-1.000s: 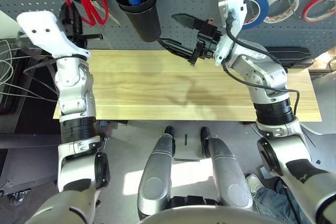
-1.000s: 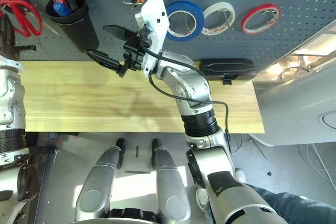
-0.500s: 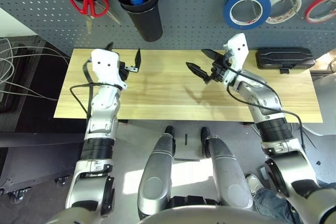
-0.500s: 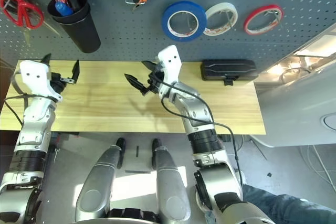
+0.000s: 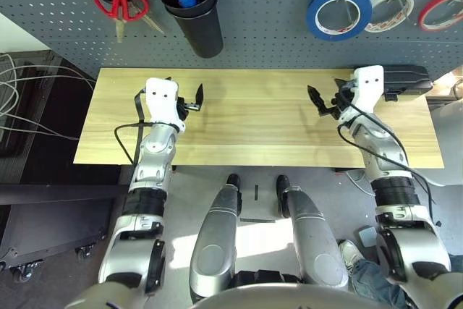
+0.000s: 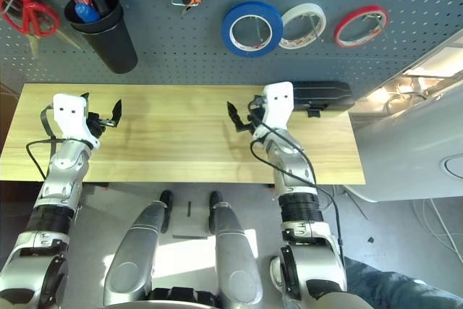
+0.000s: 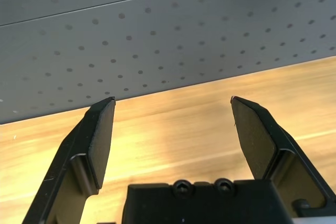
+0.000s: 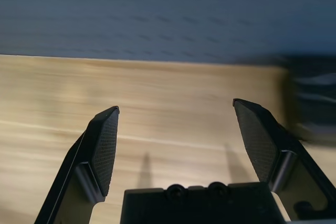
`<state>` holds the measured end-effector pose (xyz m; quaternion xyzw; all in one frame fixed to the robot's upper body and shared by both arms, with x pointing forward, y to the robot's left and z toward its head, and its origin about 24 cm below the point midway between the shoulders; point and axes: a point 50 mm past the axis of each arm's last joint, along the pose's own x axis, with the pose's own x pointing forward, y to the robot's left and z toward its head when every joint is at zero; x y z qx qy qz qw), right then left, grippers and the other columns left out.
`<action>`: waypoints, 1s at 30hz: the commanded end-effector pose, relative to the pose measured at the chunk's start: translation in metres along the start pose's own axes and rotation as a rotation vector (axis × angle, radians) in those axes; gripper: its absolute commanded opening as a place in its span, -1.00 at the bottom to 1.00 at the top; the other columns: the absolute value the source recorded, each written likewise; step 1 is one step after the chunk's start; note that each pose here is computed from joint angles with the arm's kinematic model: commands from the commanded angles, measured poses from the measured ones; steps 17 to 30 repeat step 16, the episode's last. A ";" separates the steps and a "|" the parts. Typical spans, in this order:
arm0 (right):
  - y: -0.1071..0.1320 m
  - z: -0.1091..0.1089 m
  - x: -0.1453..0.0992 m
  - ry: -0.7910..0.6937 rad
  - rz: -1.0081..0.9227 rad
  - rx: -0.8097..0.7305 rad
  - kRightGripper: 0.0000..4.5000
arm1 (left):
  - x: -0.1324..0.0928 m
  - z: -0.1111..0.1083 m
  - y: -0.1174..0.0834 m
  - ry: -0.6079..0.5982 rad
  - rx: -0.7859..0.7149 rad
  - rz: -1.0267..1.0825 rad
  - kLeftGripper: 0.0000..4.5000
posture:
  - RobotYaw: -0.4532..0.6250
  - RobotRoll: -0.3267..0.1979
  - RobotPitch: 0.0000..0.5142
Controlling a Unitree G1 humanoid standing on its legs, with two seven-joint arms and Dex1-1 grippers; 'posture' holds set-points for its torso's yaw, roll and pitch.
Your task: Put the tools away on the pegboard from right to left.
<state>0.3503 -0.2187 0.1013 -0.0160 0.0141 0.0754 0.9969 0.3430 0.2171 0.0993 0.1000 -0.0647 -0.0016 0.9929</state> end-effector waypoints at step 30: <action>-0.058 -0.013 0.001 0.102 -0.027 -0.034 1.00 | -0.002 -0.050 -0.003 0.245 -0.058 0.150 0.99 | -0.13 0.25 0.45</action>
